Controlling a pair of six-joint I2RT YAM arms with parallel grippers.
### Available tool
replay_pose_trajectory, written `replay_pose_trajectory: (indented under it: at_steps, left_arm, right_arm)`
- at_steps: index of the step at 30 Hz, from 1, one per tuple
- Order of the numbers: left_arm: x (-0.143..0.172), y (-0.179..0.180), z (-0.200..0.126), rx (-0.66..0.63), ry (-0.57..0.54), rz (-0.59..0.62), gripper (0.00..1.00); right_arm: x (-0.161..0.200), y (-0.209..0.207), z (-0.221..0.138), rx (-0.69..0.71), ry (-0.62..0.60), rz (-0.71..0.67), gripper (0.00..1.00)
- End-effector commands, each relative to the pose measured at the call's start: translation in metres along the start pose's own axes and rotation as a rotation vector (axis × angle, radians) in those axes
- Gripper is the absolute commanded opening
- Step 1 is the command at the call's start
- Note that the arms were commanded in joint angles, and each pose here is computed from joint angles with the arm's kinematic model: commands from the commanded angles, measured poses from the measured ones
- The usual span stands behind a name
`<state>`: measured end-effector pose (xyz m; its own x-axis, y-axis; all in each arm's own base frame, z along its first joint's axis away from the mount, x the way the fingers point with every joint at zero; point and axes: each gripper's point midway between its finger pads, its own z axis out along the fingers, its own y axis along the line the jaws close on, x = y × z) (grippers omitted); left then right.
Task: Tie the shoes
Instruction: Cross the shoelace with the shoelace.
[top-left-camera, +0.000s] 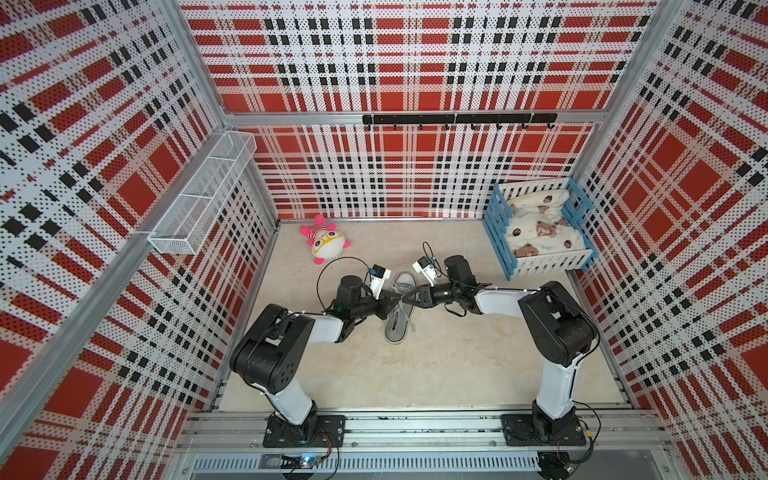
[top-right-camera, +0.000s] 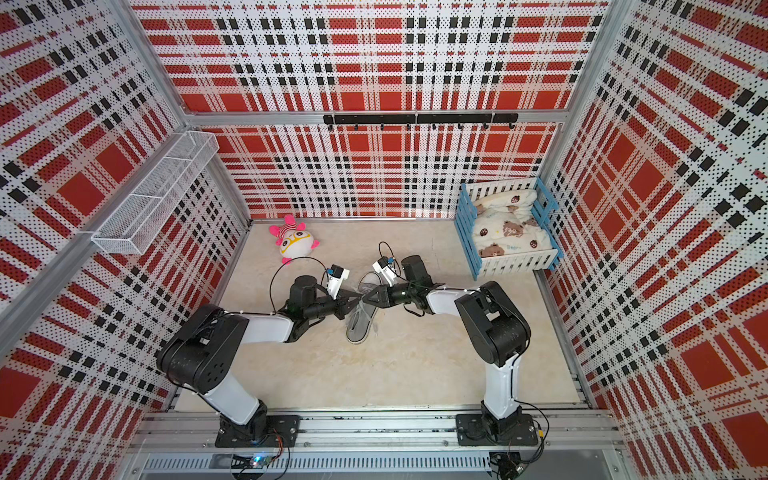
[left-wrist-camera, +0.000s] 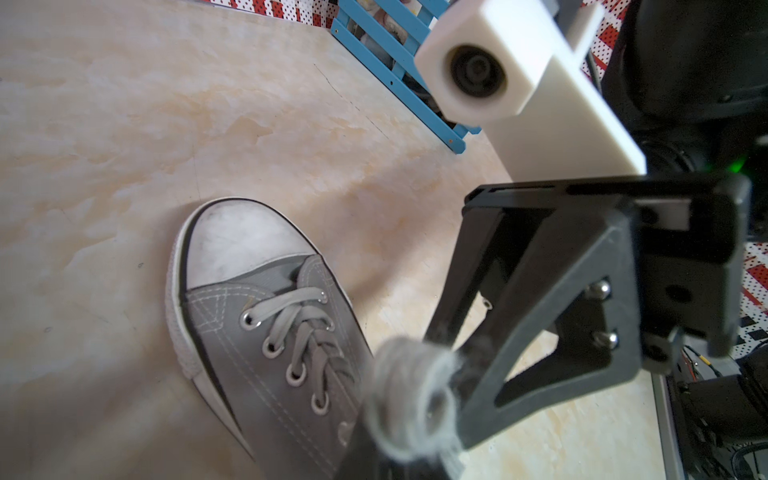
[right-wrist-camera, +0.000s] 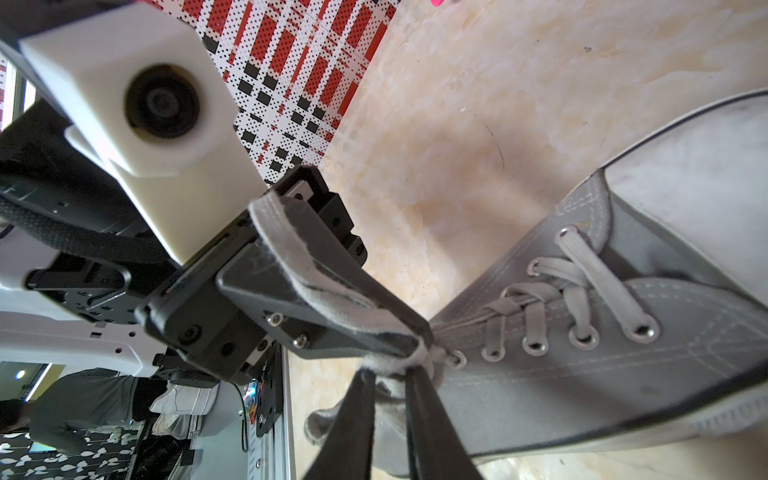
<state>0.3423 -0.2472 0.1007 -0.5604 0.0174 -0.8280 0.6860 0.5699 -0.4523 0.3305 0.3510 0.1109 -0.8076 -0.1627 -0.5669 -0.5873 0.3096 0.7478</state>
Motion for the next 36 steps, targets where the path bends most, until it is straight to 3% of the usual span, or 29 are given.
replay_pose_trajectory:
  at_steps: [1,13,20,26,32,36]
  left_arm:
    - [-0.013,-0.013,-0.002,0.033,-0.037,0.046,0.0]
    - [-0.016,-0.014,-0.005,0.027,-0.044,0.052,0.0]
    - [-0.017,-0.014,-0.006,0.027,-0.044,0.053,0.0]
    - [-0.016,-0.016,-0.006,0.034,-0.042,0.054,0.0]
    - [-0.016,-0.017,-0.006,0.04,-0.041,0.057,0.0]
    - [-0.016,-0.017,-0.006,0.042,-0.04,0.056,0.0]
  right_arm:
    - [0.009,-0.005,0.006,0.002,0.013,0.013,0.21]
    - [0.009,-0.046,-0.006,0.237,0.001,0.06,0.05]
    - [0.001,-0.048,-0.032,0.313,-0.066,-0.008,0.04]
    - [0.003,-0.02,-0.043,0.191,-0.112,-0.157,0.18]
    - [0.002,-0.007,-0.038,0.108,-0.109,-0.279,0.45]
    - [0.001,-0.007,-0.028,0.095,-0.079,-0.333,0.47]
